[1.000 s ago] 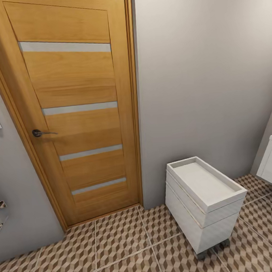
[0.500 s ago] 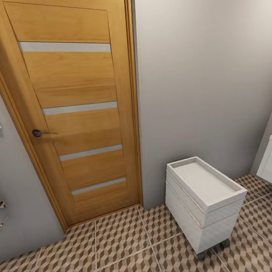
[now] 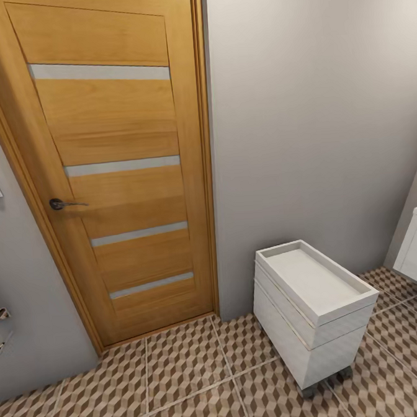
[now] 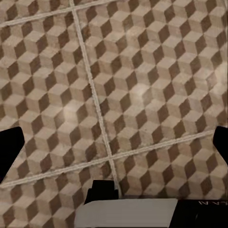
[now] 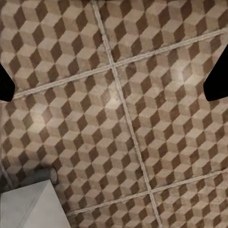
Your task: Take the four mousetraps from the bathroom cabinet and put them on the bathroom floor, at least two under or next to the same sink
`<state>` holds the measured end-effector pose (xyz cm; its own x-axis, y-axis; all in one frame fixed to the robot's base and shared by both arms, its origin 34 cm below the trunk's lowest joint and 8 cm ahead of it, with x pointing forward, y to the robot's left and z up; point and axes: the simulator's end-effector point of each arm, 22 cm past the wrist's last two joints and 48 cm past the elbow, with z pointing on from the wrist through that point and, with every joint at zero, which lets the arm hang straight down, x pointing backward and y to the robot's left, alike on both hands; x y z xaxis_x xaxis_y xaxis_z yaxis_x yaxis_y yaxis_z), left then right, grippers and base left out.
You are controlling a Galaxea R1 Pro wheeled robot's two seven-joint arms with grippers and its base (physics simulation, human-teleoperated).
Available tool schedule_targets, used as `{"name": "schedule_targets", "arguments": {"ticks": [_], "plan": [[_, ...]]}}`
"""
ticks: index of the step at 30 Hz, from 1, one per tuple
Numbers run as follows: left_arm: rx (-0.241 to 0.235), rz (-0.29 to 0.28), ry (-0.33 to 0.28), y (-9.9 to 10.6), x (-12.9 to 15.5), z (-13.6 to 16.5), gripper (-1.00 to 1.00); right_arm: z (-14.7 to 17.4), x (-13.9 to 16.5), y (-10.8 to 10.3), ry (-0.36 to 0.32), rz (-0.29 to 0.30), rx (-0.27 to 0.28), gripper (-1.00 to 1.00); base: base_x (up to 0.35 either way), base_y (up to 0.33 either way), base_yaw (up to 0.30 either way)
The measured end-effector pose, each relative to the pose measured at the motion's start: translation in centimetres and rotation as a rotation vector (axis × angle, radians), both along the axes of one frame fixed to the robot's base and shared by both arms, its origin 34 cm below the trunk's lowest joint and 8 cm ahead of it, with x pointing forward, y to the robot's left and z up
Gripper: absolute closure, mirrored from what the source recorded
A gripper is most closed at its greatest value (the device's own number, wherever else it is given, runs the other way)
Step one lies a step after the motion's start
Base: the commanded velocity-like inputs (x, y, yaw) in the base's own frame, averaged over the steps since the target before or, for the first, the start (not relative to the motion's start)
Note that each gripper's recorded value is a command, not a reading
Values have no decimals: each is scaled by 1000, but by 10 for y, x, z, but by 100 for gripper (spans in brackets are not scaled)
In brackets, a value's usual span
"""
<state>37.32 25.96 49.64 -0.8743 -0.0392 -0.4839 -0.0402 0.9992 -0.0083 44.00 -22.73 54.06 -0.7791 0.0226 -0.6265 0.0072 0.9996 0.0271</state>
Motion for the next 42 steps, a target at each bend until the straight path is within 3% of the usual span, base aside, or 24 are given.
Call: {"name": "schedule_targets", "arguments": {"ticks": [4,11,20,42], "plan": [[-8,12,-30,-1,12,7,-100,7,9,-1,-42,-5,2,-100,0,0,0],[-14,13,-23,-4,5,3,-100,11,12,5,-85,-5,10,-100,0,0,0],[-14,10,-45,-4,7,4,-100,20,15,7,-211,-8,12,-100,0,0,0],[-14,10,-36,-3,4,2,-100,21,14,7,-230,-8,10,-100,0,0,0]]}}
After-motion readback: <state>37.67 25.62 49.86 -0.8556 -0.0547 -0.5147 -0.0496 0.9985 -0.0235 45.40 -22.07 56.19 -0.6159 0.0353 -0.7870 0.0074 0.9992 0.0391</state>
